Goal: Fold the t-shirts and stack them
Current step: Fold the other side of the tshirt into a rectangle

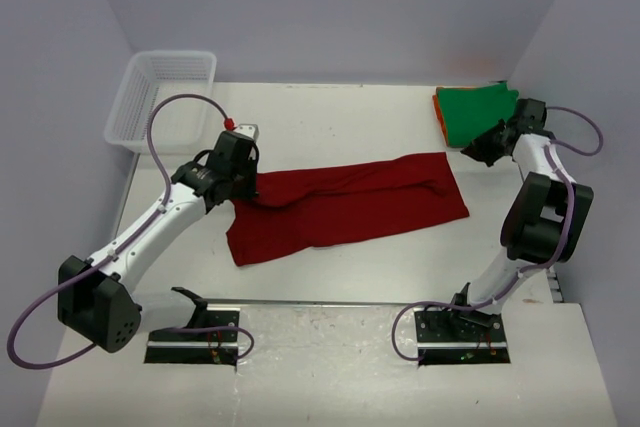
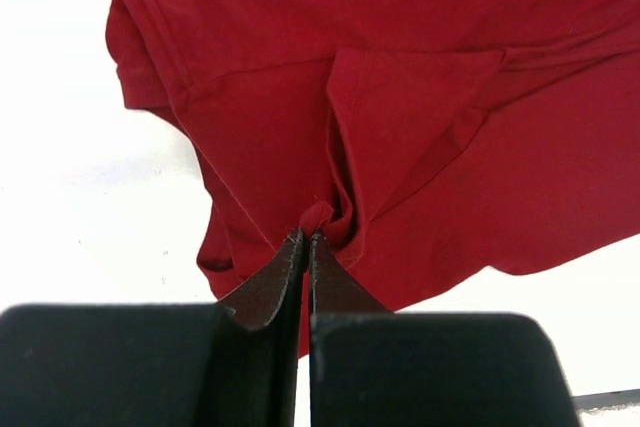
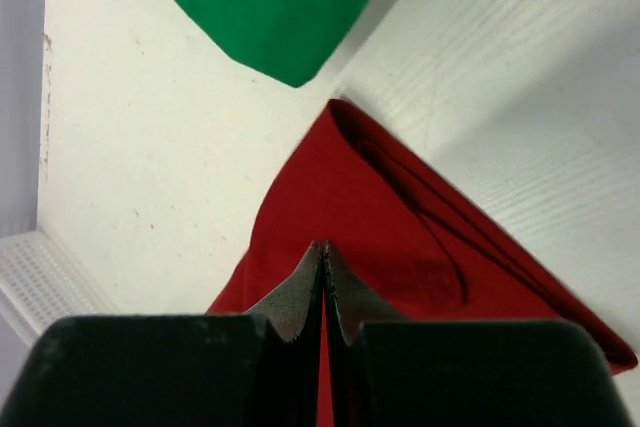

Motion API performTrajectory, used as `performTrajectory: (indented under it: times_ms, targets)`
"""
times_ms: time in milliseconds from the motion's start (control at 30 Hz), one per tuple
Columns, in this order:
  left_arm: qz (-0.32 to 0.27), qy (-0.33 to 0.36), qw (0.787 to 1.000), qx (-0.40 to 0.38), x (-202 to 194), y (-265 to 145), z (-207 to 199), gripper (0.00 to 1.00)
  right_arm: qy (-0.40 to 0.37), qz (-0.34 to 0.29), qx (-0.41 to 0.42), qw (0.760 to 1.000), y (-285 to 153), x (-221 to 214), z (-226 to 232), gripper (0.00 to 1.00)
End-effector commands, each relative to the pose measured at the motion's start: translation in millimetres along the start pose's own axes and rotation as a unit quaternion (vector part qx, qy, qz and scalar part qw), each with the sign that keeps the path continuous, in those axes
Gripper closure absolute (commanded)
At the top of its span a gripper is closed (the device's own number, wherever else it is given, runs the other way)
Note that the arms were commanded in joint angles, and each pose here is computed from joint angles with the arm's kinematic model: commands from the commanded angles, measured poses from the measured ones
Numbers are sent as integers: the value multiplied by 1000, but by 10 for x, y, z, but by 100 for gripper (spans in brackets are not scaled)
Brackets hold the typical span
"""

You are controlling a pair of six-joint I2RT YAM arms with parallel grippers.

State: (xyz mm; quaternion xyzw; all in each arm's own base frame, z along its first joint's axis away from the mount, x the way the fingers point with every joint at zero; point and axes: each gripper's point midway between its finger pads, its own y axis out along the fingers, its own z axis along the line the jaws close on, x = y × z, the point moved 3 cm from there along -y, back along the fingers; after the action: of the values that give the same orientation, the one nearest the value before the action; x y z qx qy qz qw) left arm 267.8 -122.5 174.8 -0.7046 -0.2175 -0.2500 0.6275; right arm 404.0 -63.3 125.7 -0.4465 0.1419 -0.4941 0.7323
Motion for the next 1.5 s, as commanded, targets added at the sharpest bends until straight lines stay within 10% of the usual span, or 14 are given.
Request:
performTrajectory:
  times_ms: [0, 967, 1300, 1467]
  targets:
    - [-7, -8, 1000, -3, 11, 18, -24, 100, -27, 20, -3, 999, 49, -20, 59, 100]
    - [121, -128, 984, 15, -974, 178, 9, 99, -124, 40, 76, 988, -38, -435, 671, 100]
    - [85, -156, 981, 81, -886, 48, 76, 41, -234, 42, 79, 968, -130, -824, 1029, 100]
    - [15, -144, 986, 80, -393, -1, -16, 39, -269, 60, 84, 958, -75, -1059, 1225, 99]
